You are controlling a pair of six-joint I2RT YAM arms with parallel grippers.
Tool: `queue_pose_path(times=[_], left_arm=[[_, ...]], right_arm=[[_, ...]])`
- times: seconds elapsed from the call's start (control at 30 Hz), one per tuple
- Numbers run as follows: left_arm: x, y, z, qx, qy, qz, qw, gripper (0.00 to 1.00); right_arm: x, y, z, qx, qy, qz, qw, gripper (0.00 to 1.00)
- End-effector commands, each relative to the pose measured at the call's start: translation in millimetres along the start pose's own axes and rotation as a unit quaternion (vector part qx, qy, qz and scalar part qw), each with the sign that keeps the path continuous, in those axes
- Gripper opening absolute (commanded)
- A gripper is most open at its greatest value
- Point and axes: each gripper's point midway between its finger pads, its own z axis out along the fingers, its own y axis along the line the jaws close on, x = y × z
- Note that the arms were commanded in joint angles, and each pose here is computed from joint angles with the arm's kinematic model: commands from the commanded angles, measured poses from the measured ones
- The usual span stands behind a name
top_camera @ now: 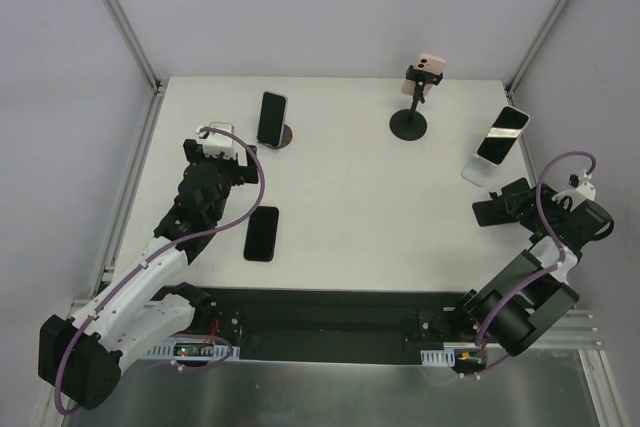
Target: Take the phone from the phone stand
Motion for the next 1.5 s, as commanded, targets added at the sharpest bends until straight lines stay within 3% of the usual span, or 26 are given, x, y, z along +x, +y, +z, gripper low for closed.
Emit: queue_pose_path(times=[0.0, 0.07, 0.1, 0.43, 0.53, 0.67, 0.8, 0.9, 1.03, 1.3, 1.47], left_arm=[[-13, 4, -3, -0.008, -0.028, 0.0, 1.0, 0.99], [-12, 4, -3, -0.007, -0.027, 0.0, 1.0, 0.99], [-13, 4, -3, -0.008, -0.028, 0.0, 1.0, 0.99], [-11, 2, -3, -0.006, -0.025, -0.003, 1.0, 0.99], [-11, 1, -2, -0.003, -0.023, -0.003, 1.0, 0.99], [-11, 1, -2, -0.002, -0.022, 0.0, 1.0, 0.99], [-12, 1, -2, -0.002, -0.022, 0.002, 1.0, 0.99], [-12, 2, -2, -0.002, -0.02, 0.009, 1.0, 0.99], [-11, 1, -2, 0.002, -0.017, 0.013, 1.0, 0.99], [-8, 3, -1, -0.005, -0.011, 0.024, 1.0, 0.99], [-7, 2, 0, -0.001, -0.007, 0.027, 1.0, 0.99]], right_arm=[[-12, -1, -14, 0.033, -0.027, -0.038, 0.998, 0.63], [-17, 0, -19, 0.05, -0.033, -0.048, 0.997, 0.77], [-20, 0, -21, 0.054, -0.035, -0.05, 0.997, 0.8], [-61, 7, -44, 0.137, -0.052, -0.063, 0.987, 0.95], [-86, 3, -56, 0.194, -0.069, -0.051, 0.977, 1.0], [-147, 42, -68, 0.189, -0.112, -0.058, 0.974, 0.96], [-166, 72, -71, 0.151, -0.123, -0.038, 0.98, 0.96], [-164, 88, -64, 0.124, -0.099, -0.047, 0.986, 0.96], [-149, 91, -37, 0.175, -0.026, -0.115, 0.978, 0.96], [-148, 89, 23, 0.227, 0.033, -0.096, 0.969, 0.96], [-156, 100, 54, 0.253, 0.031, -0.113, 0.96, 0.96]])
